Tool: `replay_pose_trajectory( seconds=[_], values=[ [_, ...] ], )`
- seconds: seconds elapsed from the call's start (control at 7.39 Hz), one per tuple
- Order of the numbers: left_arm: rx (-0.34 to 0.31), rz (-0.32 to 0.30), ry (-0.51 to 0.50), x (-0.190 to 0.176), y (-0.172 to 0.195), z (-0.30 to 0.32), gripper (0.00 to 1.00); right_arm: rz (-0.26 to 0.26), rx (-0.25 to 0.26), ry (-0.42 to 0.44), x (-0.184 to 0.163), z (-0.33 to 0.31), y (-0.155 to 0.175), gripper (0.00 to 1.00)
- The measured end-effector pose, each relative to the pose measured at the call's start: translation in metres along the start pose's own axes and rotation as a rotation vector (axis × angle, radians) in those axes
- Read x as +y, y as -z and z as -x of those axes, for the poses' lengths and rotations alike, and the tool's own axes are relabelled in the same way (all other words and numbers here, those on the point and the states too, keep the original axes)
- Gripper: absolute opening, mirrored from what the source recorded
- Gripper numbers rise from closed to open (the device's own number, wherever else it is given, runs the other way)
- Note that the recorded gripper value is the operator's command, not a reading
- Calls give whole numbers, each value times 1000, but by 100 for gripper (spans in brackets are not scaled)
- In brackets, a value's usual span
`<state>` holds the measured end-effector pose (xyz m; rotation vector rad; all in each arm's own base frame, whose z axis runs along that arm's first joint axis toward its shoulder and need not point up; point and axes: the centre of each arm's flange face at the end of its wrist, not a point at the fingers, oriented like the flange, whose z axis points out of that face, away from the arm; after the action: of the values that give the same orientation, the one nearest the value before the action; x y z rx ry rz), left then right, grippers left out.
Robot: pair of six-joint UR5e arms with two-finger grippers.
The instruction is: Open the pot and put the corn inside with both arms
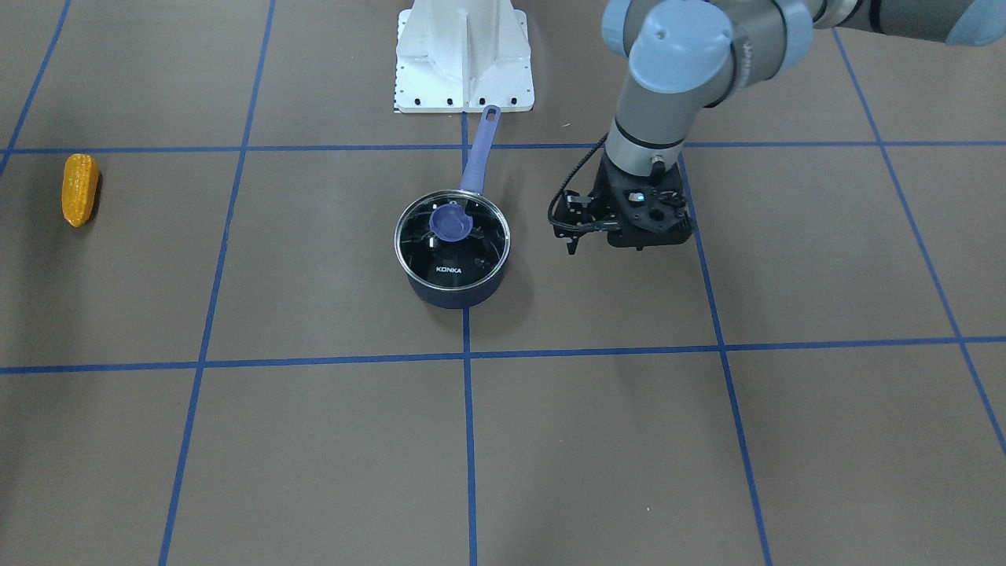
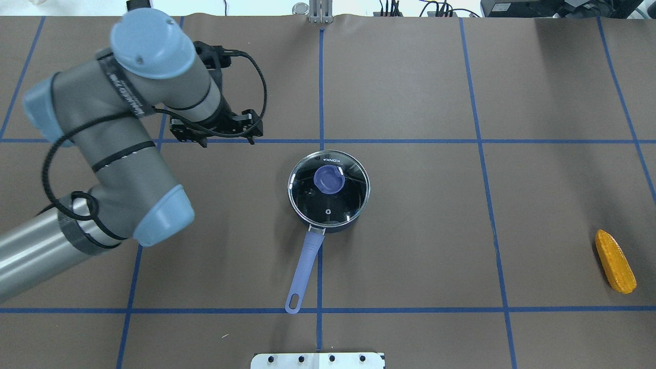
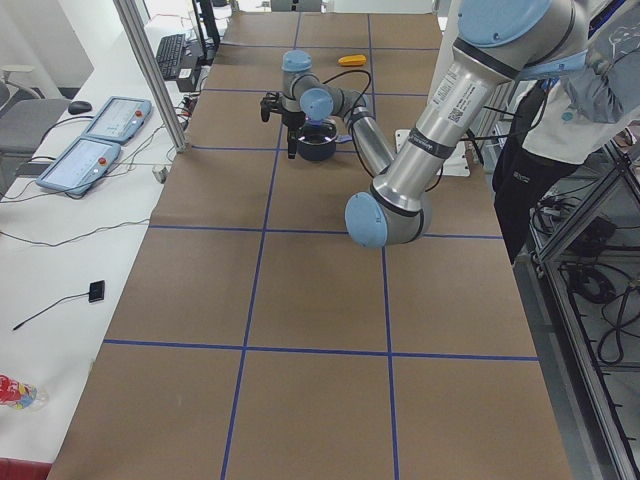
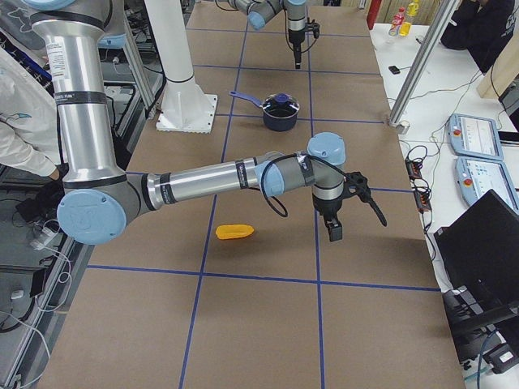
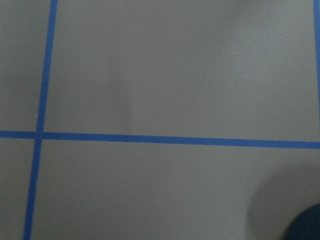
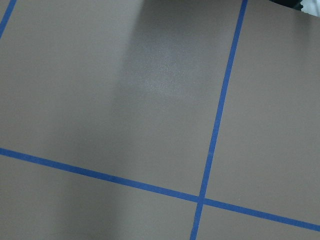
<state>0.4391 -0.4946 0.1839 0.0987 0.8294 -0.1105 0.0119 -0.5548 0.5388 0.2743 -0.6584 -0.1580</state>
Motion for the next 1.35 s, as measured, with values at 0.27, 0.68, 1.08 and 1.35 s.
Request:
replay_pose_trajectory(
  seconds=[0.27, 0.68, 1.08, 1.35],
  values=[
    [12, 18, 33, 19, -7, -88, 98, 1, 0, -1, 0, 0, -1, 100],
    [29, 36, 84, 39, -5, -159, 98, 2, 1, 0, 0, 0, -1, 100],
    [14, 56, 89, 51, -21, -166, 98, 6, 1, -2, 1, -1, -3, 100],
    [8, 70, 81, 60, -29, -170, 98, 9, 2, -4, 1, -2, -5, 100]
  ],
)
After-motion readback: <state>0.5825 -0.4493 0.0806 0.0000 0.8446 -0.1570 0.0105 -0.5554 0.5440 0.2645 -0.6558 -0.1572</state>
